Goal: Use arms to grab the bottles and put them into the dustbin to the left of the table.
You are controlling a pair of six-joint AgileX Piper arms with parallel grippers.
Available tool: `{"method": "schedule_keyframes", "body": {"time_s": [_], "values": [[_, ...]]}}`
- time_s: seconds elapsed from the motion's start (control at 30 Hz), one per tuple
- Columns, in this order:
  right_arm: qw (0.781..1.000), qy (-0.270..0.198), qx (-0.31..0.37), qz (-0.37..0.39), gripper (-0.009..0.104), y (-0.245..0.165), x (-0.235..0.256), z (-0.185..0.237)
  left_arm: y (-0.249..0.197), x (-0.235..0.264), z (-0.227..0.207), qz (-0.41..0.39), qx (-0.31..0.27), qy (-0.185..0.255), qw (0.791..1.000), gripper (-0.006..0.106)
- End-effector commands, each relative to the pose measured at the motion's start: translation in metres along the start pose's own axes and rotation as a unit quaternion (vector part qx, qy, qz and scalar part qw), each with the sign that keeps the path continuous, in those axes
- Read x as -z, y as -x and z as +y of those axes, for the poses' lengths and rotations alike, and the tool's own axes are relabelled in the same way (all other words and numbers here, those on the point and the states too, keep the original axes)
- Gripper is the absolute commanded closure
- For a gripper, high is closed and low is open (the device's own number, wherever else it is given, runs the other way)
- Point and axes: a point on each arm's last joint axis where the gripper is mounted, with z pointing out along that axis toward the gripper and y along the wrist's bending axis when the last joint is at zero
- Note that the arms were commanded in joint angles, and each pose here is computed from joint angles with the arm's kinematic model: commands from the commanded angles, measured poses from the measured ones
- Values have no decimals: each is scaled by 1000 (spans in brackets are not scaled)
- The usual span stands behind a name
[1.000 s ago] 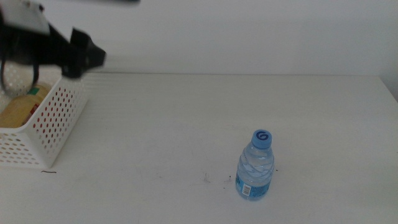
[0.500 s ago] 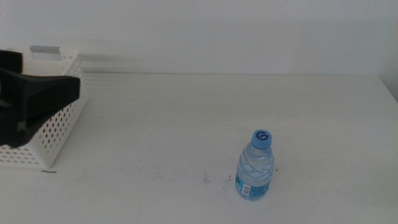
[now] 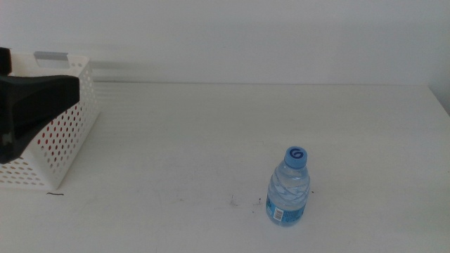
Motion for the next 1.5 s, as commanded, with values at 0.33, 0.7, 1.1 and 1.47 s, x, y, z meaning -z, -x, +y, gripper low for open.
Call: {"method": "schedule_keyframes", "body": {"time_s": [0.33, 0.7, 1.1, 1.47], "values": [[999, 14, -26, 18, 2, 14, -38, 3, 0, 0, 0, -6, 3, -1, 1000, 7], [942, 314, 26, 115, 2, -36, -104, 64, 0, 0, -1, -6, 6, -4, 1000, 7], [909, 393, 15, 135, 2, -63, -107, 86, 1, 0, 0, -8, 3, 0, 1000, 7], [900, 415, 5, 132, 2, -62, -99, 104, 2, 0, 0, -16, 4, 3, 1000, 7]]}}
